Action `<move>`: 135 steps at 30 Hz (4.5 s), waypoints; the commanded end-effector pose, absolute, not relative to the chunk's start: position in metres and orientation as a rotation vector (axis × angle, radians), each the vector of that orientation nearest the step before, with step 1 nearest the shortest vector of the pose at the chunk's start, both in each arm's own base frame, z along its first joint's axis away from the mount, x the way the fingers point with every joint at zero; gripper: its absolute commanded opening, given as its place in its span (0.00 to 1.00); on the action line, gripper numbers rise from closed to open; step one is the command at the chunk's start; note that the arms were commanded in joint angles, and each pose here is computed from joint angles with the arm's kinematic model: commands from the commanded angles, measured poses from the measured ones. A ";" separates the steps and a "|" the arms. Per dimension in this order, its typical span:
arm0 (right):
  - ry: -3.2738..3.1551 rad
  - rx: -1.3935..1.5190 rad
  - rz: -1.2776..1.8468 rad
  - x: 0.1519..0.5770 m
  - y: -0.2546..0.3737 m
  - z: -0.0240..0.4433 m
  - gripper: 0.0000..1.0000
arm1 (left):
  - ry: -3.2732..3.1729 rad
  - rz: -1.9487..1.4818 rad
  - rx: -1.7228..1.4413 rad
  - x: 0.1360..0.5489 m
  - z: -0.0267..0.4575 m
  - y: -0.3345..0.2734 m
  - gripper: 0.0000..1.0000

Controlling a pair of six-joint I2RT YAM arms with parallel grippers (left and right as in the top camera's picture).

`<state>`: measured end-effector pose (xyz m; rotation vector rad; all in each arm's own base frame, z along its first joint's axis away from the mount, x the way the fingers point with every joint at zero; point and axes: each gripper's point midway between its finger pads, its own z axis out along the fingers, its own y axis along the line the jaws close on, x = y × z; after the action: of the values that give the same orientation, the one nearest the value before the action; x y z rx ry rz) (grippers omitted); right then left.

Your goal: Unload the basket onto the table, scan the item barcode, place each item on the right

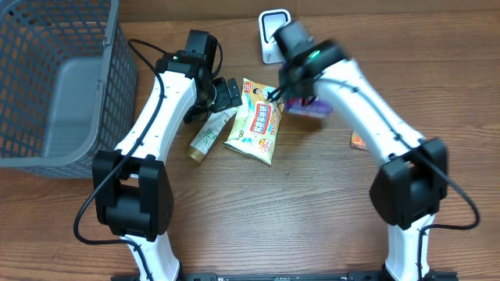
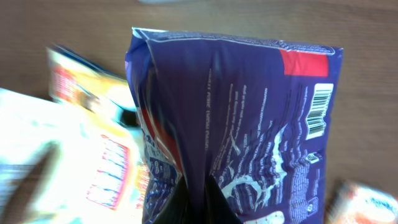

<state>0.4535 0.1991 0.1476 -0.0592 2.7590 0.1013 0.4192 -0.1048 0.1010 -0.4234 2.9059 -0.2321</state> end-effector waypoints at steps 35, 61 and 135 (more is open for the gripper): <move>3.141 0.276 0.509 0.396 0.049 0.091 0.92 | 2.885 -0.230 -0.390 0.424 0.108 -0.106 1.00; 2.826 0.375 1.023 0.451 0.100 0.115 0.04 | 2.885 -0.230 -0.390 0.424 0.108 -0.105 1.00; 2.730 -0.341 0.035 0.477 0.207 0.125 0.04 | 2.885 -0.230 -0.390 0.424 0.108 -0.106 1.00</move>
<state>0.4657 0.2173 0.0812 -0.5400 2.7656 -0.0637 0.4193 -0.1049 0.1012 -0.4232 2.9052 -0.2324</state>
